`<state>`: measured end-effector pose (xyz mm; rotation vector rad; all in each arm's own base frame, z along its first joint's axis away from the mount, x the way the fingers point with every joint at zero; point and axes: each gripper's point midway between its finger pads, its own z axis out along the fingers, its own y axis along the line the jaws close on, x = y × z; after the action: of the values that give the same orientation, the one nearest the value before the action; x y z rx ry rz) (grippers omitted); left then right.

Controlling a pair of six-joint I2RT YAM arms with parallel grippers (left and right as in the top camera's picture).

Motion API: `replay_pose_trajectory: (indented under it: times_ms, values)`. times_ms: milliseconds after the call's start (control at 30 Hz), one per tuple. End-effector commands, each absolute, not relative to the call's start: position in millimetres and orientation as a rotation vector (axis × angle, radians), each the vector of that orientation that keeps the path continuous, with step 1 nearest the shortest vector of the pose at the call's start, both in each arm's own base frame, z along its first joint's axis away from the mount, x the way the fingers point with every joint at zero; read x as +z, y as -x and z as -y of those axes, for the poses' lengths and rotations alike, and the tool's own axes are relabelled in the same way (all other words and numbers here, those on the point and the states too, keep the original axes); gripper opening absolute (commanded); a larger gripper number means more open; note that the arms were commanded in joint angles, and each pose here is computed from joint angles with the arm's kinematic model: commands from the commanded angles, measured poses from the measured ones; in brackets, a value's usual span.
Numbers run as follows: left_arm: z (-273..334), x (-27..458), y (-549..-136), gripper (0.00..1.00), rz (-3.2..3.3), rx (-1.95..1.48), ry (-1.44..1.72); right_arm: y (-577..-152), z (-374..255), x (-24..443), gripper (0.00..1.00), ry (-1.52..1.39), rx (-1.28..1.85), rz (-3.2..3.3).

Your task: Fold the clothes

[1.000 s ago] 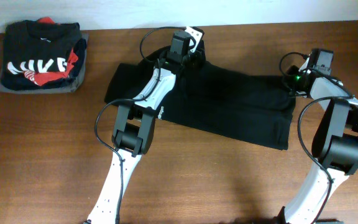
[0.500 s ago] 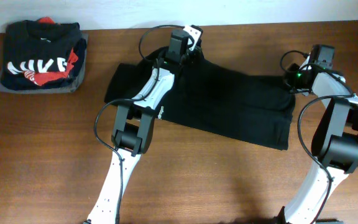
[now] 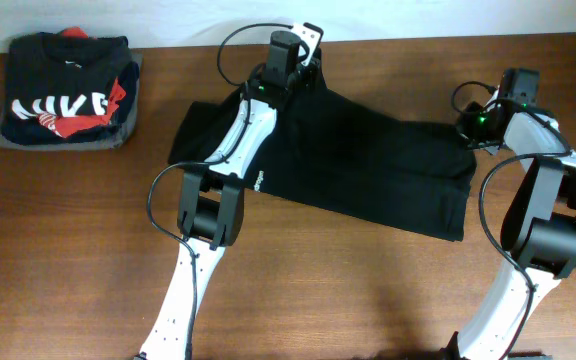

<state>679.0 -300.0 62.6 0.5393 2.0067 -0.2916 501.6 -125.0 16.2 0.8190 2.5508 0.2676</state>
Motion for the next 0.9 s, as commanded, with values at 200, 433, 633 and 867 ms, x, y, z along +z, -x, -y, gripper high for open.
replay_pose_trajectory:
  times_ms: [200, 433, 633, 867]
  values:
    - [268, 100, -683, 0.01, -2.058, -0.256, -0.509, -503, 135, 73, 0.04, -0.818, 0.208, -2.525]
    - [236, 104, -677, 0.01, -2.152, -0.228, -0.481, -492, 132, 81, 0.04, -0.84, 0.203, -2.571]
    - [215, 104, -672, 0.01, -2.211, -0.211, -0.46, -484, 138, 91, 0.04, -0.859, 0.141, -2.581]
    - [207, 100, -662, 0.01, -2.274, -0.204, -0.461, -469, 142, 115, 0.04, -0.872, 0.071, -2.573]
